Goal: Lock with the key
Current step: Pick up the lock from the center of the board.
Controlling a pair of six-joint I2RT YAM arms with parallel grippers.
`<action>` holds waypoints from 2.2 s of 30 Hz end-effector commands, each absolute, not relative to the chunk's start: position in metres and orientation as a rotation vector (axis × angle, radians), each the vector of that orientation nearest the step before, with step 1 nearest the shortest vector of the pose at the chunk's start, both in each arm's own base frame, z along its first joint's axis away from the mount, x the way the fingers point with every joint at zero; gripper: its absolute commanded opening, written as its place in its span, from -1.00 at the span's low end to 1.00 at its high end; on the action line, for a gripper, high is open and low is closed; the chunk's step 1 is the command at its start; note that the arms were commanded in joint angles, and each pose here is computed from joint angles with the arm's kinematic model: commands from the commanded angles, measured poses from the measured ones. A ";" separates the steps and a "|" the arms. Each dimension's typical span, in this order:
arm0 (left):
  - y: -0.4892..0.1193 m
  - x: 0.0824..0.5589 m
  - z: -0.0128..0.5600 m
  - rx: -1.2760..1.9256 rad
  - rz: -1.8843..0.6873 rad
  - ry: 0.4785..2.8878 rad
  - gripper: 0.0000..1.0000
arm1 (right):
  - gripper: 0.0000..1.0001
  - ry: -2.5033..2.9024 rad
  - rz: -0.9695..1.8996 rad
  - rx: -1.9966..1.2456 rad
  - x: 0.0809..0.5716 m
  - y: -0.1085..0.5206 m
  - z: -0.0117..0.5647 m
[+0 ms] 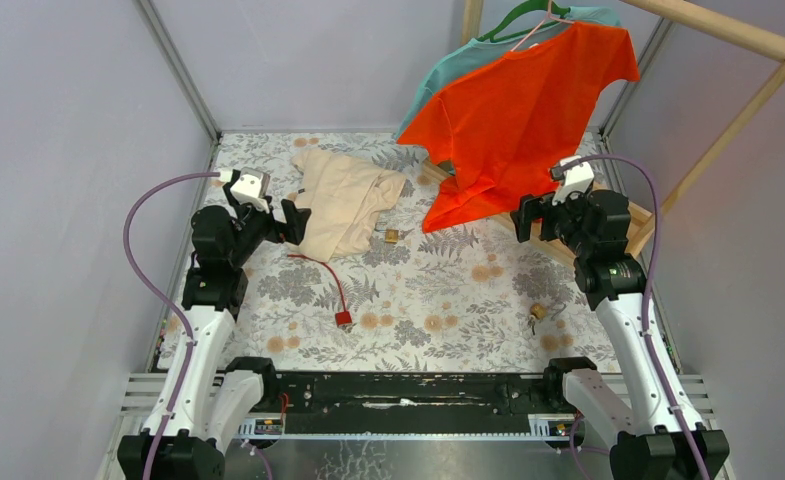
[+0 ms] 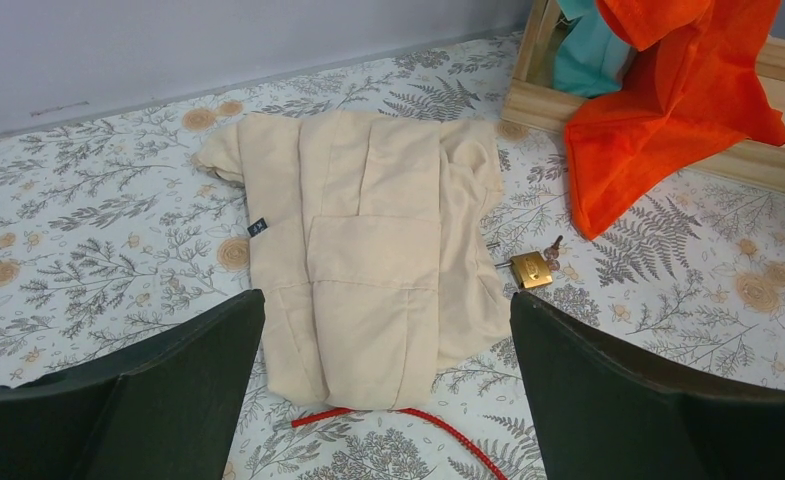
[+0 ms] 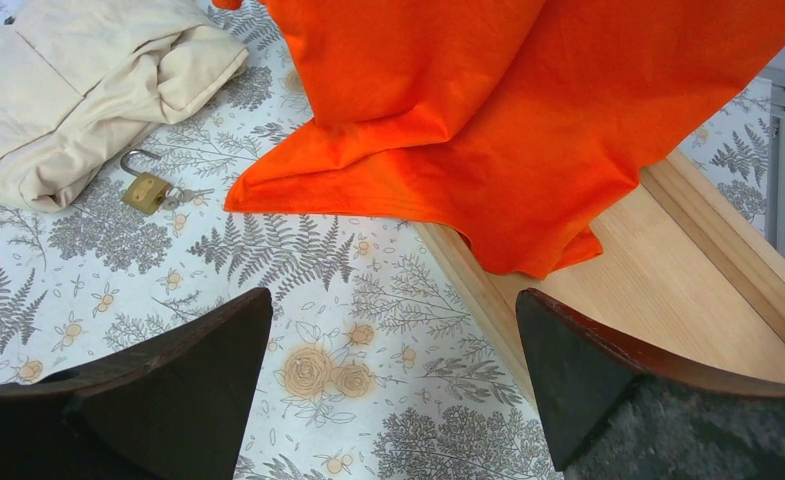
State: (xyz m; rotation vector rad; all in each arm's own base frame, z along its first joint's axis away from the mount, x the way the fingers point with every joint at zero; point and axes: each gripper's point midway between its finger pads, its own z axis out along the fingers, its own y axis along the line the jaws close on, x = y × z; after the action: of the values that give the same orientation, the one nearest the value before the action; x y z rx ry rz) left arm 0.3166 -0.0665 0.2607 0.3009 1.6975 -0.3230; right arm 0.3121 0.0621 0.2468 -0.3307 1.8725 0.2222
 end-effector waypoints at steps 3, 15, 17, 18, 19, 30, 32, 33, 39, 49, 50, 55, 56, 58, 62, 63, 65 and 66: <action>-0.072 0.319 0.273 0.336 -0.349 1.637 1.00 | 0.98 1.837 0.179 -0.327 0.322 0.052 0.248; -0.100 0.277 0.176 0.959 -0.375 1.837 1.00 | 0.98 1.890 0.143 -0.344 0.327 0.039 0.223; -0.100 0.260 0.152 1.086 -0.371 1.896 1.00 | 0.98 1.891 0.142 -0.349 0.327 0.039 0.222; -0.101 0.249 0.140 1.149 -0.382 1.922 1.00 | 0.98 1.893 0.143 -0.351 0.327 0.039 0.221; -0.102 0.239 0.127 1.208 -0.389 1.946 1.00 | 0.98 1.896 0.145 -0.352 0.327 0.039 0.220; -0.123 0.184 0.060 1.554 -0.376 2.064 0.86 | 0.98 1.903 0.168 -0.366 0.326 0.041 0.215; -0.125 0.182 0.053 1.570 -0.380 2.079 0.81 | 0.98 1.903 0.172 -0.368 0.326 0.041 0.215; -0.128 0.182 0.051 1.576 -0.380 2.077 0.78 | 0.98 1.902 0.174 -0.370 0.326 0.042 0.215; -0.141 0.178 0.037 1.609 -0.384 2.086 0.62 | 0.98 1.903 0.181 -0.374 0.325 0.042 0.214; -0.152 0.183 0.024 1.594 -0.357 2.118 0.36 | 0.98 1.901 0.196 -0.384 0.324 0.045 0.214; -0.154 0.183 0.024 1.585 -0.360 2.118 0.35 | 0.98 1.901 0.196 -0.384 0.324 0.045 0.213; -0.158 0.183 0.019 1.565 -0.335 2.115 0.13 | 0.98 1.900 0.210 -0.387 0.323 0.047 0.213; -0.158 0.184 0.019 1.560 -0.329 2.113 0.05 | 0.98 1.899 0.214 -0.387 0.323 0.048 0.214; -0.161 0.188 0.023 1.545 -0.327 2.097 -0.09 | 0.98 1.896 0.231 -0.381 0.323 0.050 0.215; -0.176 0.197 0.047 1.455 -0.374 2.069 -0.43 | 0.99 1.885 0.281 -0.351 0.325 0.056 0.222; -0.182 0.200 0.056 1.435 -0.392 2.051 -0.52 | 0.99 1.885 0.303 -0.344 0.327 0.058 0.224; -0.195 0.209 0.076 1.394 -0.427 2.017 -0.69 | 0.98 1.885 0.366 -0.350 0.328 0.068 0.227; -0.201 0.214 0.086 1.369 -0.440 2.003 -0.78 | 0.98 1.885 0.400 -0.359 0.329 0.074 0.229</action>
State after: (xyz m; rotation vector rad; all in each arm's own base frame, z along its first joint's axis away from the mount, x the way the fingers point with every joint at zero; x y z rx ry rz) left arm 0.1797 -0.1625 0.0313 1.5087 2.1526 -0.3833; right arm 0.3181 0.0547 0.1999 -0.3510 1.9612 0.2823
